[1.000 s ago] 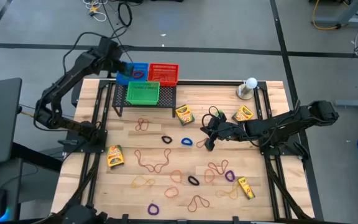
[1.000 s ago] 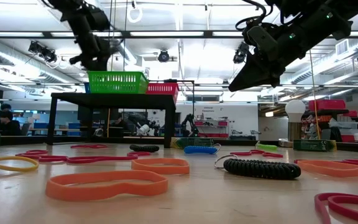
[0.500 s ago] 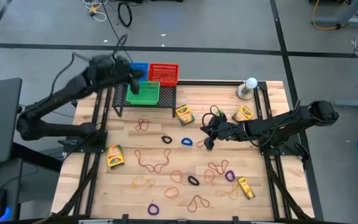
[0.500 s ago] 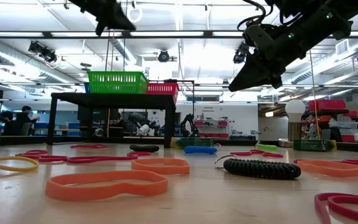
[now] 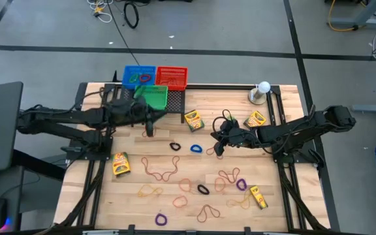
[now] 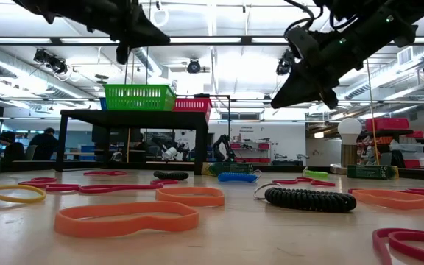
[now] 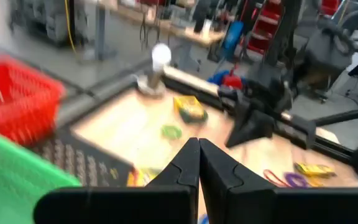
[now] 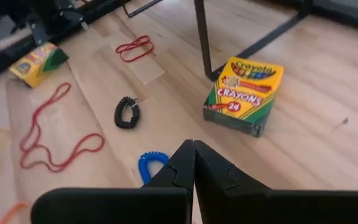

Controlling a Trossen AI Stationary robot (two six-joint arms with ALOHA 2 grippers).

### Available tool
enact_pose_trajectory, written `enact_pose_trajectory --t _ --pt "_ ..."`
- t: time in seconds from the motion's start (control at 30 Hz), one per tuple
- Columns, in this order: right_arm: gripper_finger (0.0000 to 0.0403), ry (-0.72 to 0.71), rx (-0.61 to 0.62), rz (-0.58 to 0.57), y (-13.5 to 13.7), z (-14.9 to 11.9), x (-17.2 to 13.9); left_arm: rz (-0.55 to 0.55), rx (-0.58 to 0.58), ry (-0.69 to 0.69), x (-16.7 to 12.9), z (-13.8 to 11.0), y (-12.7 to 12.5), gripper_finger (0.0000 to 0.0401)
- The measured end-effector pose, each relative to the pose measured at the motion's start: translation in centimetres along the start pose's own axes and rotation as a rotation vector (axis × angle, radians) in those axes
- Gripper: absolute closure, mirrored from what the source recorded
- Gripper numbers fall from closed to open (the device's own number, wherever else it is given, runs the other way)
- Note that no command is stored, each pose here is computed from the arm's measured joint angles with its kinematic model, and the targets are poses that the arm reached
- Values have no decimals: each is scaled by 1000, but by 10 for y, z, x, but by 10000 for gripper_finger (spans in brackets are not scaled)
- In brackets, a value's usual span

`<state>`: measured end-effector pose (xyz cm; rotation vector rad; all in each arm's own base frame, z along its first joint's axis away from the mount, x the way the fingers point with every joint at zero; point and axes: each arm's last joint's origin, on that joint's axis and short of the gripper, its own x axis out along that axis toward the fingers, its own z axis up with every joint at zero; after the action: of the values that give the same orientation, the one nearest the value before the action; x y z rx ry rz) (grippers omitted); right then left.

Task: Pick & Place Office Desk Supplies
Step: Put the red rubber band into the red bin

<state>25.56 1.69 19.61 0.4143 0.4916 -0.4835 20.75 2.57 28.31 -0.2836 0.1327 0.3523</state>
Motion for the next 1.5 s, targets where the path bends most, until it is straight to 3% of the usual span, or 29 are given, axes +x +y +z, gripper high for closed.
enact_pose_trajectory --t 0.07,0.23,0.33,0.47,0.63,0.8,0.97,1.13,1.4,1.5 --pt "394 19 24 -8 -1 -2 0 -25 14 27 2 -6 -8 394" --pt "391 164 -30 -93 -2 1 -6 -73 198 51 8 -21 -33 394" --pt "371 239 -55 -121 -4 2 -9 -87 211 46 14 -29 -43 394" --pt "328 350 -53 -101 -17 -4 2 -158 158 -78 19 -45 -49 394" --pt "278 467 -155 -36 -31 -9 18 -187 60 -220 12 -69 -35 394" --pt "257 538 -229 53 -39 -11 31 -159 15 -201 6 -86 -26 394" --pt "271 601 -313 65 -41 -25 47 -132 2 -190 6 -88 -24 394" --pt "294 641 -322 44 -43 -36 59 -103 2 -191 6 -88 -23 394" --pt "383 636 -317 32 -43 -35 59 -7 7 -201 6 -87 -19 394" --pt "395 628 -313 43 -43 -33 56 19 31 -164 7 -91 -17 394"
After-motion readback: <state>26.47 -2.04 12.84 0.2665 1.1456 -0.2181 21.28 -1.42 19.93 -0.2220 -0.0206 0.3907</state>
